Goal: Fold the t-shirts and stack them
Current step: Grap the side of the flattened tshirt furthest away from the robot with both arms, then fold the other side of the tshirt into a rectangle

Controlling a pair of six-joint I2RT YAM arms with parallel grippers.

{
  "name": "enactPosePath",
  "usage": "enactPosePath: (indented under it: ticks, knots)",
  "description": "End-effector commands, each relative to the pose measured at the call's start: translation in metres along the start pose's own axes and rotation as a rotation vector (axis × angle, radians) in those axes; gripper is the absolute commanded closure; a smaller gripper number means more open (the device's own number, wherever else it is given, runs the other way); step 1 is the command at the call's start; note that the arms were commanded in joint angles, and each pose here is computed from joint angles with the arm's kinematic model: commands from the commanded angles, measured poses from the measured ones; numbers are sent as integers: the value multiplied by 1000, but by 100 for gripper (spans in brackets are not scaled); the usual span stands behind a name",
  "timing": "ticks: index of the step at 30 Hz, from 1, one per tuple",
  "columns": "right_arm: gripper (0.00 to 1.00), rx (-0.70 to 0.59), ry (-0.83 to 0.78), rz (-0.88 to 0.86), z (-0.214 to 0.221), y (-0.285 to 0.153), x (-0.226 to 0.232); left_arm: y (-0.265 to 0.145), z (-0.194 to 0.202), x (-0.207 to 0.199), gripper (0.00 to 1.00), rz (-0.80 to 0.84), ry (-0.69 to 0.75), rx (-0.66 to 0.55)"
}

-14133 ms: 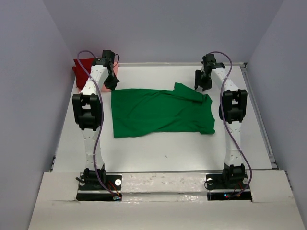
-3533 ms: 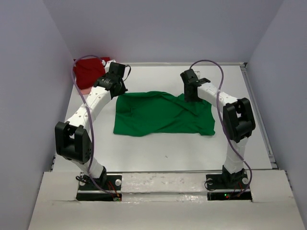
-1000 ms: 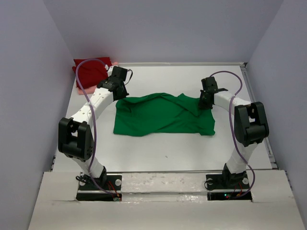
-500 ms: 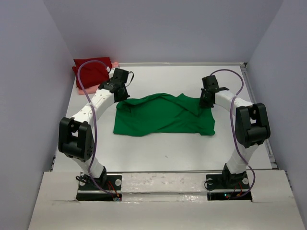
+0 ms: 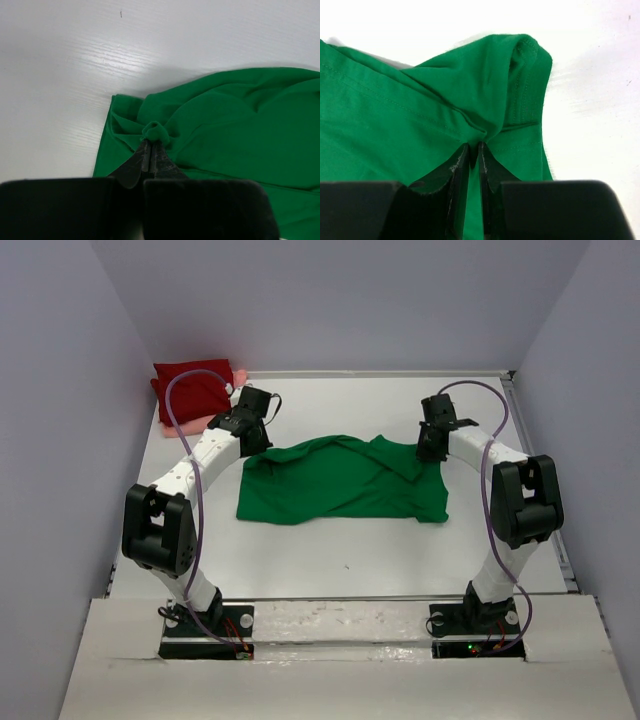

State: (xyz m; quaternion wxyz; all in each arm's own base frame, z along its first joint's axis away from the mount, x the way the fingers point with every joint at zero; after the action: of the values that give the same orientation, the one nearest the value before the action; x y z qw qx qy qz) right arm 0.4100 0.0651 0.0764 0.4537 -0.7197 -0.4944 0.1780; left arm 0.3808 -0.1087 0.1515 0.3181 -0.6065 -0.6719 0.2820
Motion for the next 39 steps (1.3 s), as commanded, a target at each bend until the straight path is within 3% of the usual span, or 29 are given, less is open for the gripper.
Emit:
enactPosePath:
  ticks: [1,4,10,24,29,39]
  knots:
    - [90,-68,6,-19,-27,-13,8,-11,-11,1,100,12,-19,-54]
    - [100,-68,7,-20,-28,-14,9,-11,-10,1,100,10,-17,-53]
    - [100,-86,-2,-27,-35,-18,11,-11,-15,5,100,-22,-20,-64]
    - [100,-267,-112,-70,-106,-64,36,-30,-45,36,100,-129,-76,-108]
    - [100,-310,-144,-58,-130,-69,46,-22,-44,59,100,-193,-93,-89]
    - [100,-367,-172,3,-179,-63,52,12,-43,66,100,-202,-75,3]
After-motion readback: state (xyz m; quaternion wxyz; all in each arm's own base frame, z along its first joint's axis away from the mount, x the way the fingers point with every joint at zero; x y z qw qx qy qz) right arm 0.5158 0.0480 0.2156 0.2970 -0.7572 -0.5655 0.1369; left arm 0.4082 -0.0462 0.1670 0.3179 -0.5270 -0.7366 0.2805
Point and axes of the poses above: each gripper's point midway between its finger pads, its own y axis out along the fingers, its own x axis along the line the jaws close on, z = x × y, the point moved 2 cm from there along -y, back along the fingers, and after that the axes turned 15 degrees about y, right-handed, at the moved point
